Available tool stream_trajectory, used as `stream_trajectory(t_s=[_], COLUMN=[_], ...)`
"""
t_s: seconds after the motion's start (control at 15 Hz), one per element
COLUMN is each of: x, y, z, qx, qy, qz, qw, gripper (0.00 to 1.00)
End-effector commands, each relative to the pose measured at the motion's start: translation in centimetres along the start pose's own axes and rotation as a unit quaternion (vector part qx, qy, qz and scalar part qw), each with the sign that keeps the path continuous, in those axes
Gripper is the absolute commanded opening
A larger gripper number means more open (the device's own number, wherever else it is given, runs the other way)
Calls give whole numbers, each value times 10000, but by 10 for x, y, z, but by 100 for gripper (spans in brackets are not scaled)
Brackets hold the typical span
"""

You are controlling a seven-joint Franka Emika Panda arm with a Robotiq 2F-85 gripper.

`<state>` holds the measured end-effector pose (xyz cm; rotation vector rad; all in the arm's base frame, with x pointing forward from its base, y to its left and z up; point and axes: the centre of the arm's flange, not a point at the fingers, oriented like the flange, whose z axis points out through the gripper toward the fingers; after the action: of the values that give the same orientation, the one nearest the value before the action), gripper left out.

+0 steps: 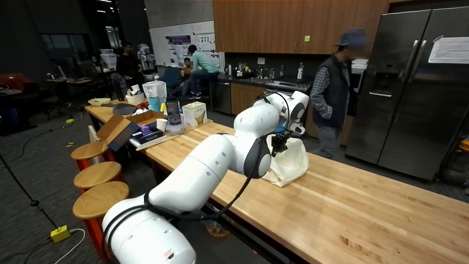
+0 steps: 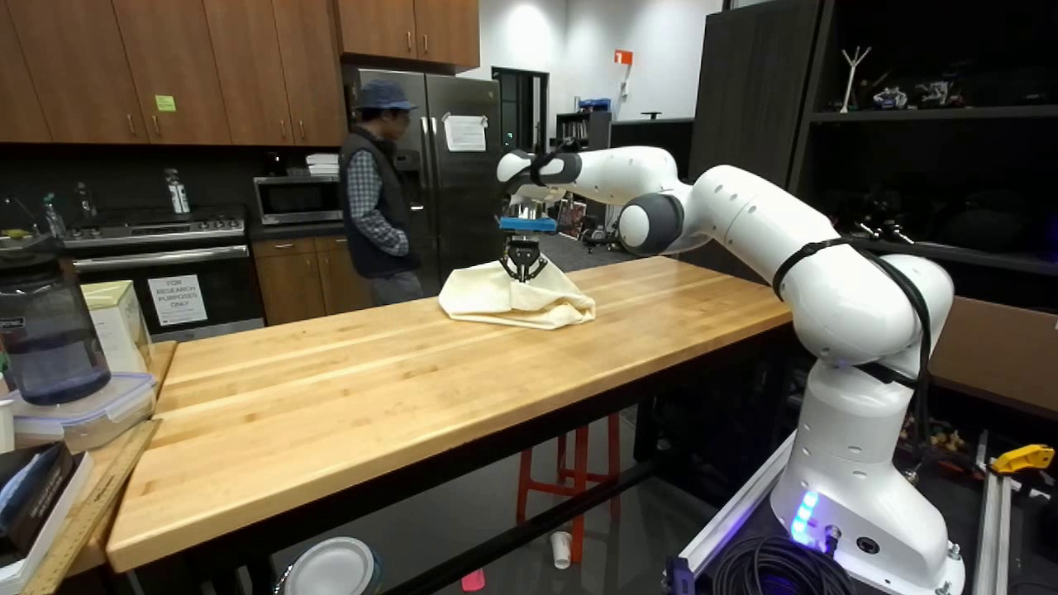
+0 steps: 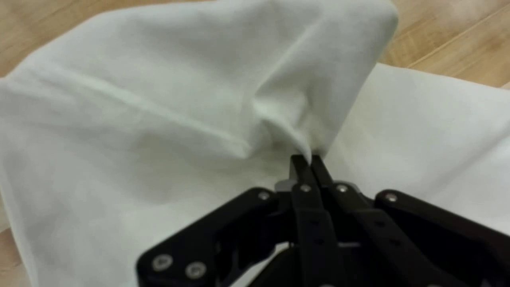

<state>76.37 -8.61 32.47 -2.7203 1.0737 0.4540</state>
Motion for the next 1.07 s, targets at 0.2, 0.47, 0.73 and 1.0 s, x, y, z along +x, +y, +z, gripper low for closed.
stream_trajectory(t_s=[0.2,0.47,0.73,1.0], x=[-60,-136,-218,-287], y=[-48,-122,-190,-225], z=[7,14,35,52], qx=[-247,-737,-1409,-2099], qy=[272,572,839,967], qz=[-672,-1522,-2351,-3175], qw=[9971,9839,9580,9196], gripper=[1,1,1,1])
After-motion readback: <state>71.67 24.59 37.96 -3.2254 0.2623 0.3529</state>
